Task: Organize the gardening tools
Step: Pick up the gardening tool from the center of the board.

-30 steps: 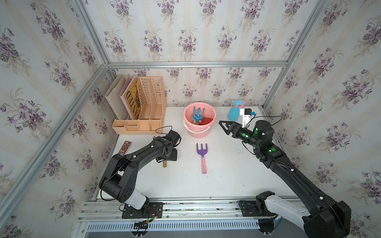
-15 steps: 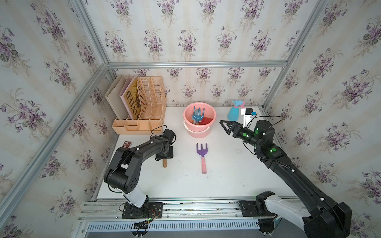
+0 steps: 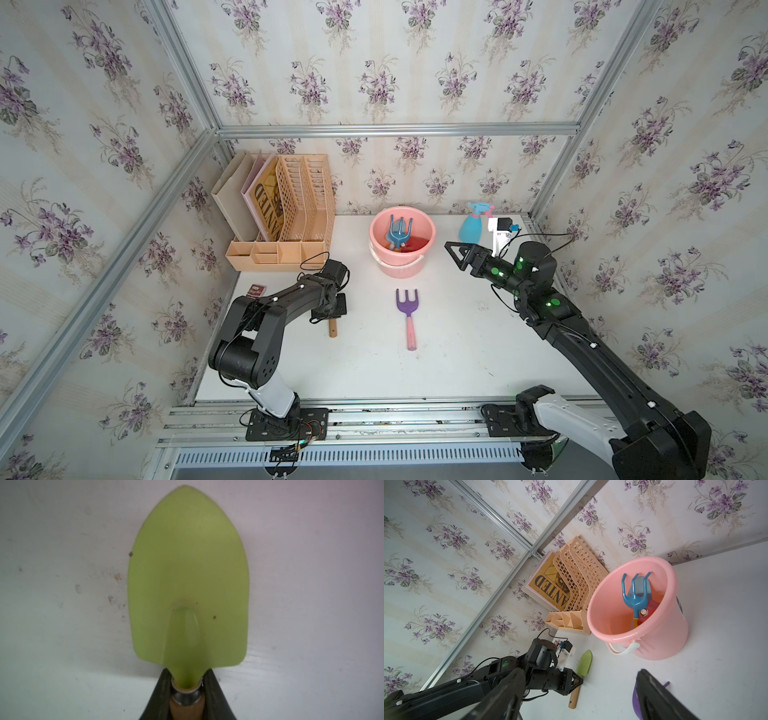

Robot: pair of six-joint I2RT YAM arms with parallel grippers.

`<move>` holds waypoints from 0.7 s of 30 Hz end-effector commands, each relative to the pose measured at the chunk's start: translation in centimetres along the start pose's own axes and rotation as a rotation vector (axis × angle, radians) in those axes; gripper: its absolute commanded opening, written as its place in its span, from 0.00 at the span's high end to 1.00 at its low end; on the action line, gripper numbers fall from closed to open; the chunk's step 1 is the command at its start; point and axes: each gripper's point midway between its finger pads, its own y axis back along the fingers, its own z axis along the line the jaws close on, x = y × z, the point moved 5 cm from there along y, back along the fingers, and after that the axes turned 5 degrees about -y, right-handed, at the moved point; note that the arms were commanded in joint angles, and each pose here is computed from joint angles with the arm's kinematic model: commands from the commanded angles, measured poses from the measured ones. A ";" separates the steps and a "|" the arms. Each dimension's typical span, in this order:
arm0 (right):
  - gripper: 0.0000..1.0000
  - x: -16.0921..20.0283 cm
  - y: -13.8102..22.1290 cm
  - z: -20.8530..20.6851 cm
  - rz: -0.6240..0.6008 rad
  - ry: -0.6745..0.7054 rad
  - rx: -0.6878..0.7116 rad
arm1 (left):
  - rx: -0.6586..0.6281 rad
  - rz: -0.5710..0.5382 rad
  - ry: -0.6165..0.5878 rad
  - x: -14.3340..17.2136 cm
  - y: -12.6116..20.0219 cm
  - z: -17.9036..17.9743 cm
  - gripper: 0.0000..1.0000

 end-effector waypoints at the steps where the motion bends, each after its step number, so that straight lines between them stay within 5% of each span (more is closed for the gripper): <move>1: 0.13 -0.2 0.1 0.1 -0.011 0.008 0.004 | 0.040 -0.082 -0.012 -1.1 2.6 -0.7 1.00; 12: 0.13 0.2 -0.3 -0.4 -0.013 -0.010 -0.003 | 0.194 -0.724 -0.161 -6.6 18.8 -4.5 1.00; 15: 0.13 0.1 -0.2 -0.5 -0.017 -0.009 -0.001 | 0.273 -0.905 -0.208 -8.0 21.7 -5.7 1.00; 21: 0.13 0.1 -0.3 -0.5 -0.024 -0.012 0.002 | 0.364 -1.089 -0.305 -12.0 24.2 -8.9 1.00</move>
